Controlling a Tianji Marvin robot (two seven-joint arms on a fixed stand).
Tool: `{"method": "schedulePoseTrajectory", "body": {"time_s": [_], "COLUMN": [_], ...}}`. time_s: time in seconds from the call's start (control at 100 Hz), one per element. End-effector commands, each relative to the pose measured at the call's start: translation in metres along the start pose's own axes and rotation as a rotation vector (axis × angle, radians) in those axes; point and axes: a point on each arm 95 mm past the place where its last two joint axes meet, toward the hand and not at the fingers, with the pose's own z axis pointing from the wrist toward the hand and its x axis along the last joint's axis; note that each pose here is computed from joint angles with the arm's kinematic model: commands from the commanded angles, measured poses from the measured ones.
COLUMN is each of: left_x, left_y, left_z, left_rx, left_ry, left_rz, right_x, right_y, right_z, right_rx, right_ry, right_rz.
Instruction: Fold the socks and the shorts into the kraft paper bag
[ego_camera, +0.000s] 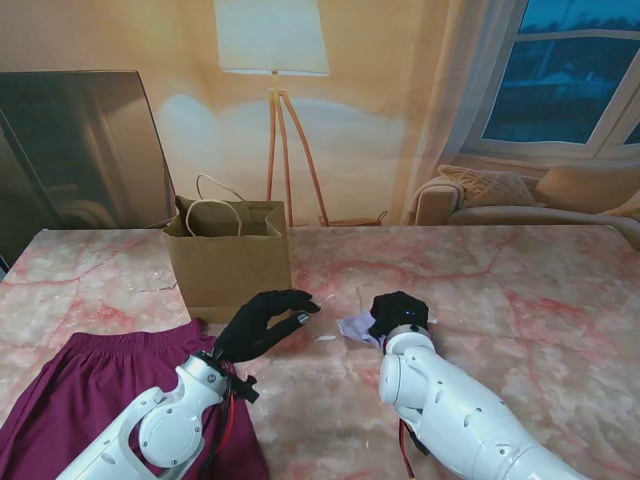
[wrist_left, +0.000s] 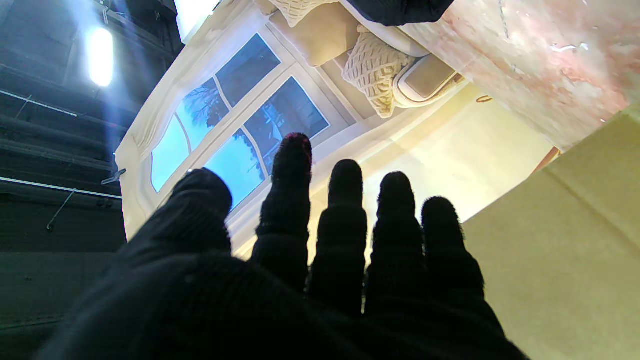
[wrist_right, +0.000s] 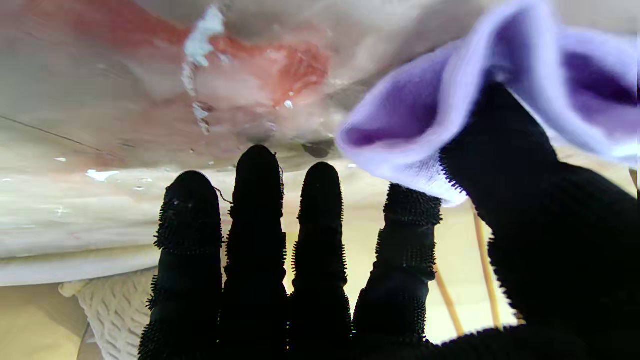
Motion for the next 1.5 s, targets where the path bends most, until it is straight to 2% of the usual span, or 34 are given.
{"method": "schedulePoseTrajectory", "body": {"time_s": [0.0,0.14,0.34,0.65,0.92,1.13,1.31,1.49], "left_x": [0.001,0.001,0.0,-0.001,-0.006,-0.011,-0.013,-0.012], "left_y": [0.0,-0.001,0.0,0.004,0.014,0.026,0.04,0.056], "left_z": [-0.001,-0.002,-0.003,0.005,0.023,0.042,0.057,0.068], "left_rx": [0.003,0.003,-0.001,-0.021,-0.077,-0.102,-0.126,-0.165], "left_ry": [-0.001,-0.007,-0.012,-0.023,-0.038,-0.046,-0.039,-0.002], "left_rz": [-0.003,-0.003,-0.005,-0.009,0.018,0.042,-0.015,-0.049], "right_x": [0.005,0.006,0.004,-0.01,-0.03,-0.041,-0.047,-0.05], "right_y": [-0.009,-0.008,0.0,0.034,0.061,0.075,0.081,0.083], "right_z": [-0.005,-0.006,-0.009,-0.032,-0.067,-0.094,-0.111,-0.118], "right_rx": [0.027,0.017,-0.061,-0.182,-0.275,-0.315,-0.357,-0.381], "right_ry": [0.015,0.032,0.065,0.143,0.216,0.264,0.29,0.295], "right_rz": [0.023,0.091,0.174,0.229,0.234,0.248,0.249,0.264]}}
